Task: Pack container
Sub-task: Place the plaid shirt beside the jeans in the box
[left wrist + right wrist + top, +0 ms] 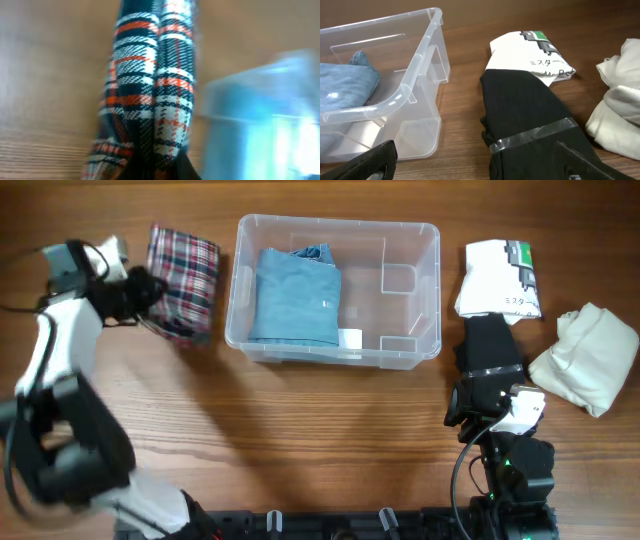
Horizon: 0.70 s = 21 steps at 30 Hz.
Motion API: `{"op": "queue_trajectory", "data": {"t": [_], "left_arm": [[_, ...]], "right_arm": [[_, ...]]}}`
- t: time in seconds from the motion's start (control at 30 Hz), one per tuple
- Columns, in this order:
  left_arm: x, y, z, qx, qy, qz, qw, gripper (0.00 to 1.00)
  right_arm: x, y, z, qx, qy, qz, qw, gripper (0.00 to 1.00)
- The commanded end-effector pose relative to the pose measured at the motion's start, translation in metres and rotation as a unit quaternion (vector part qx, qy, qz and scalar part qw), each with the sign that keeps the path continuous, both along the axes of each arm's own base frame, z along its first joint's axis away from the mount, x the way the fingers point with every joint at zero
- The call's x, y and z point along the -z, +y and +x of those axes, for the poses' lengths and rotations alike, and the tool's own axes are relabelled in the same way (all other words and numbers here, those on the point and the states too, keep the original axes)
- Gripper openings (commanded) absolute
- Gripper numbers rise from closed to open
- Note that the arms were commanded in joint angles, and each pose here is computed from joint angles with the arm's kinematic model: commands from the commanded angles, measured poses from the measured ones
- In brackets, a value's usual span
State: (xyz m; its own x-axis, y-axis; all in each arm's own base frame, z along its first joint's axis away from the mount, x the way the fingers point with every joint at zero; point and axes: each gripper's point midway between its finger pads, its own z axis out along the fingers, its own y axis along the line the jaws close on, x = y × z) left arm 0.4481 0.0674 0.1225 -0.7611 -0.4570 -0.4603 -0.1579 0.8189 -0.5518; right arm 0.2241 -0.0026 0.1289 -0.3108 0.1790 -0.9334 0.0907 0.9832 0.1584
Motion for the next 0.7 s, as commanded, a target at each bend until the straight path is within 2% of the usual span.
{"op": "queue_trajectory", "data": {"t": [0.0, 0.13, 0.17, 0.2, 0.37, 0.5, 0.67], "left_arm": [[-0.164, -0.045, -0.032, 0.033, -0.167, -0.038, 0.985, 0.04], [-0.23, -0.092, -0.079, 0.047, -0.212, -0.067, 0.974, 0.04], [-0.237, -0.135, -0.099, 0.08, -0.199, -0.09, 0.973, 0.04], [-0.233, -0.148, -0.1, 0.078, -0.181, -0.096, 0.976, 0.04], [-0.179, -0.232, -0.081, 0.045, -0.112, -0.054, 0.991, 0.04], [-0.138, -0.319, -0.063, 0.064, -0.098, -0.064, 0.991, 0.04], [-0.053, -0.369, -0.047, 0.037, -0.024, -0.07, 0.997, 0.04]], "right_arm": [[-0.001, 0.0, 0.0, 0.001, -0.002, 0.007, 1.0, 1.0], [-0.001, 0.0, 0.0, 0.001, -0.002, 0.007, 1.0, 1.0], [-0.001, 0.0, 0.0, 0.001, -0.002, 0.007, 1.0, 1.0], [-0.001, 0.0, 0.0, 0.001, -0.002, 0.007, 1.0, 1.0], [-0.001, 0.0, 0.0, 0.001, -0.002, 0.007, 1.0, 1.0], [-0.001, 0.0, 0.0, 0.001, -0.002, 0.007, 1.0, 1.0], [-0.001, 0.0, 0.0, 0.001, -0.002, 0.007, 1.0, 1.0]]}}
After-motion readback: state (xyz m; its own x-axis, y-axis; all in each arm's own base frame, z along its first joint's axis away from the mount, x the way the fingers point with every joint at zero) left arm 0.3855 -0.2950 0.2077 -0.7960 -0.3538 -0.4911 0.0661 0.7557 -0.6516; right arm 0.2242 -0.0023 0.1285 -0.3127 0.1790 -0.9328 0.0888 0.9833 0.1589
